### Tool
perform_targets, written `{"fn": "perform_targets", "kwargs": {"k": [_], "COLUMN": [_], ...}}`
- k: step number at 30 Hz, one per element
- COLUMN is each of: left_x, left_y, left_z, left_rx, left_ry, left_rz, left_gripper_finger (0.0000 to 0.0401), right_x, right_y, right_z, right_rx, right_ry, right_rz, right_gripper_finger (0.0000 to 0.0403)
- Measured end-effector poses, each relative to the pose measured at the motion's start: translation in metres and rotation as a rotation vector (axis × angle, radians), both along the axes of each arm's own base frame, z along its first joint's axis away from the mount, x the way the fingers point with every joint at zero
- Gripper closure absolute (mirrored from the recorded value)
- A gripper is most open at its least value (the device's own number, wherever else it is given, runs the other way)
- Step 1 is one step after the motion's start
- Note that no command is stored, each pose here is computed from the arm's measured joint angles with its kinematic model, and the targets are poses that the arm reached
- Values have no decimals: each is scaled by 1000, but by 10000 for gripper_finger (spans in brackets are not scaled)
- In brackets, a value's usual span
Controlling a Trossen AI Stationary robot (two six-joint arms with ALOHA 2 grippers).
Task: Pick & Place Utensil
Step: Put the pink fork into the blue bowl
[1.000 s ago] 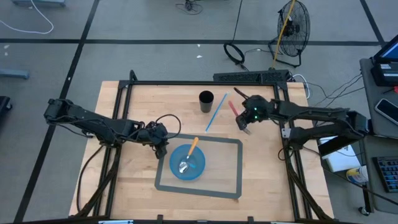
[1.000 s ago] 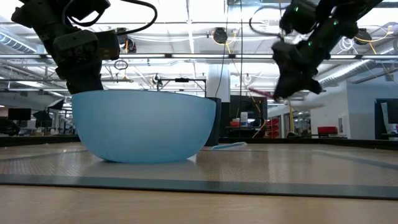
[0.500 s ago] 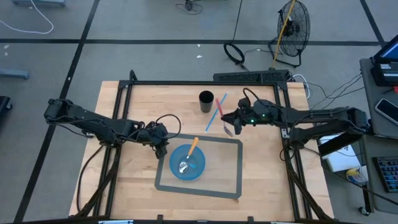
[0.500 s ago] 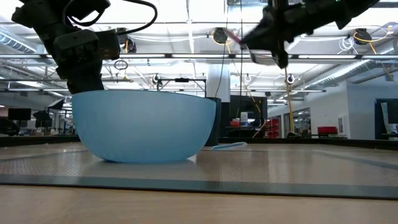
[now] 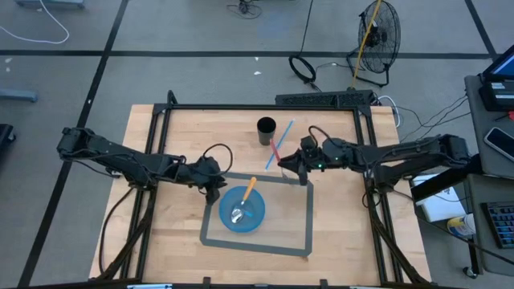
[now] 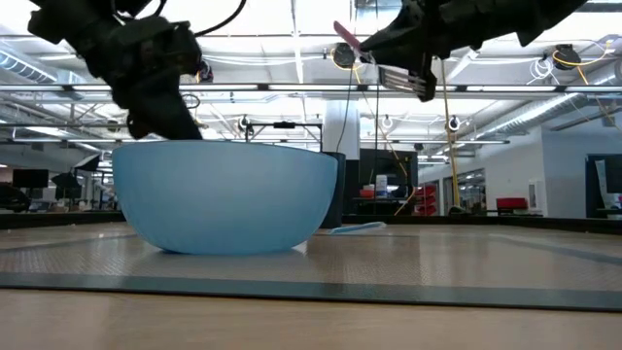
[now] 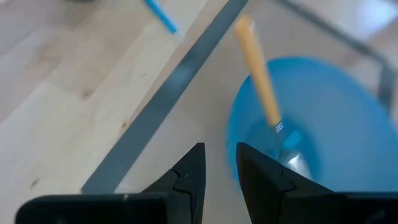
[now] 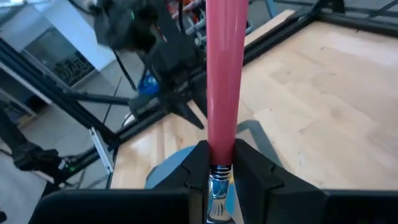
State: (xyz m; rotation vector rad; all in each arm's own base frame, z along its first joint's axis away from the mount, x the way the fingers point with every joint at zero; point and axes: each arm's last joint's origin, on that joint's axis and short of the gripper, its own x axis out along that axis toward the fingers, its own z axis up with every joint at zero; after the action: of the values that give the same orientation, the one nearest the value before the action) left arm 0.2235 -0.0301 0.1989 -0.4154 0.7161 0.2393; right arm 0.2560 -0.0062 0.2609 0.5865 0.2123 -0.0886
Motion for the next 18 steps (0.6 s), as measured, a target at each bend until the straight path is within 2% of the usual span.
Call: {"fn": "perform_targets", "kwargs": {"k": [4, 13, 18], "left_x": [8, 26, 28], "left_y": [-2, 4, 15], "left_z": [10, 48, 59], "left_rx": [-27, -102, -87], "left_ry": [-132, -559, -675], "left_rz": [-13, -64, -30], "left_gripper_finger": [309, 308, 308], "right_x": [11, 29, 33], "right_y": [8, 20, 21], "right_z": [-8, -13, -17], "right_rx": [-19, -100, -112], "right_ry": [-12, -131, -134], "right_rz": [36, 118, 120], "right_gripper_finger": [362, 362, 362]}}
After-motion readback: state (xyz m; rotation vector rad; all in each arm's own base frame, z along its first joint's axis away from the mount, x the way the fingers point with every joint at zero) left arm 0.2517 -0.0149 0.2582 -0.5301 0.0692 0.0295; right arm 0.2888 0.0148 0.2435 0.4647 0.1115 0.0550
